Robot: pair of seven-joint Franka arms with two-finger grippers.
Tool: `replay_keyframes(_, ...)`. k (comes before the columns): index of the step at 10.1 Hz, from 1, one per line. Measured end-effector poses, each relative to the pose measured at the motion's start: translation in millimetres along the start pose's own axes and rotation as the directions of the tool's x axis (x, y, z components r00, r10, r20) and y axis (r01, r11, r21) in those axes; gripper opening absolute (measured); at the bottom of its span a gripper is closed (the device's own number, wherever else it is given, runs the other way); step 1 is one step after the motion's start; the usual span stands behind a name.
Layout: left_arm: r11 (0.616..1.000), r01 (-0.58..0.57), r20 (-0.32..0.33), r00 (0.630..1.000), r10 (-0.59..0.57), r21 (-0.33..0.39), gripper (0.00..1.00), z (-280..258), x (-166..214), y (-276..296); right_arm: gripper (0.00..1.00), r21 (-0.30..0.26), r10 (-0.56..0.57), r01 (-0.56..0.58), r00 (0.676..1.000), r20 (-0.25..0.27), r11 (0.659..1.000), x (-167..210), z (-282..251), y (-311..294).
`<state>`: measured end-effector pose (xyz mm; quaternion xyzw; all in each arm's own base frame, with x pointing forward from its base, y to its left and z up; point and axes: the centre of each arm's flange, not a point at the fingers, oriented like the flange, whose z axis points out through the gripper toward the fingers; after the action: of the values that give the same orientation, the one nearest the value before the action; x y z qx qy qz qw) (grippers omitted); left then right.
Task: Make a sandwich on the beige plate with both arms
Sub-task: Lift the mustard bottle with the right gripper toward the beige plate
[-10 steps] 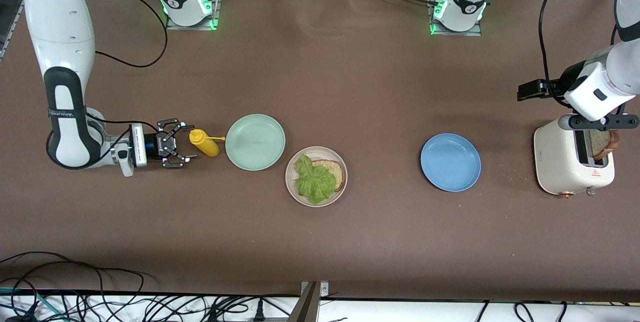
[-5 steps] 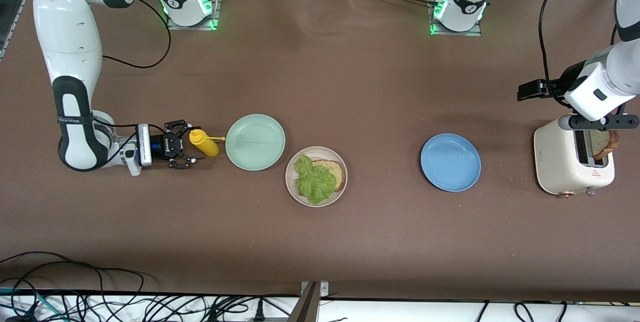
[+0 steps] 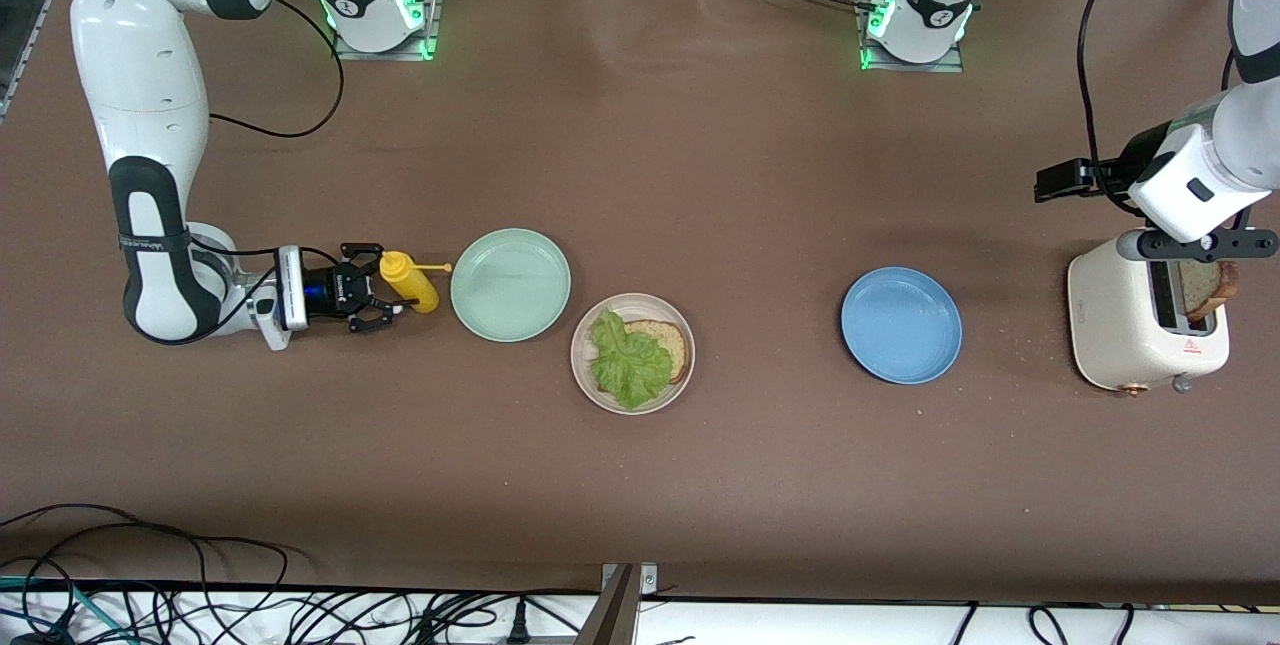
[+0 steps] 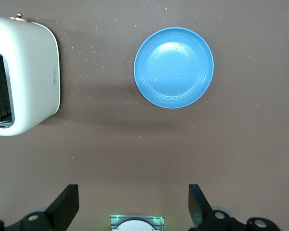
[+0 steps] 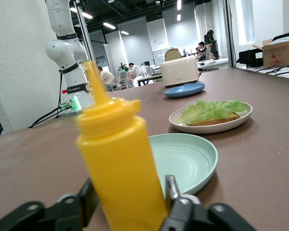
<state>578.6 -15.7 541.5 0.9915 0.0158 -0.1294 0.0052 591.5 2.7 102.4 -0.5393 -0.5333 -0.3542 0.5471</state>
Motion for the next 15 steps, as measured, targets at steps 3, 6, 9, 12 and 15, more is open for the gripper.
replay_keyframes(3,1.000,0.000,0.002,1.000,0.000,0.000,1.00,1,1,0,0.19,0.002,0.086,-0.086,0.996,0.008,0.996,12,0,10)
replay_keyframes(6,1.000,0.000,0.003,1.000,0.000,0.000,1.00,1,1,0,0.12,0.000,0.214,-0.214,0.975,0.055,0.977,44,8,35)
replay_keyframes(9,1.000,0.000,0.003,1.000,0.000,0.000,1.00,2,1,0,0.08,-0.038,0.329,-0.327,0.931,0.158,0.944,82,13,59)
replay_keyframes(12,1.000,0.001,0.003,1.000,-0.001,0.000,1.00,2,1,0,0.08,-0.084,0.390,-0.382,0.878,0.277,0.920,123,21,80)
replay_keyframes(15,1.000,0.001,0.004,1.000,-0.001,0.000,1.00,2,1,0,0.07,-0.195,0.462,-0.420,0.782,0.417,0.887,147,48,98)
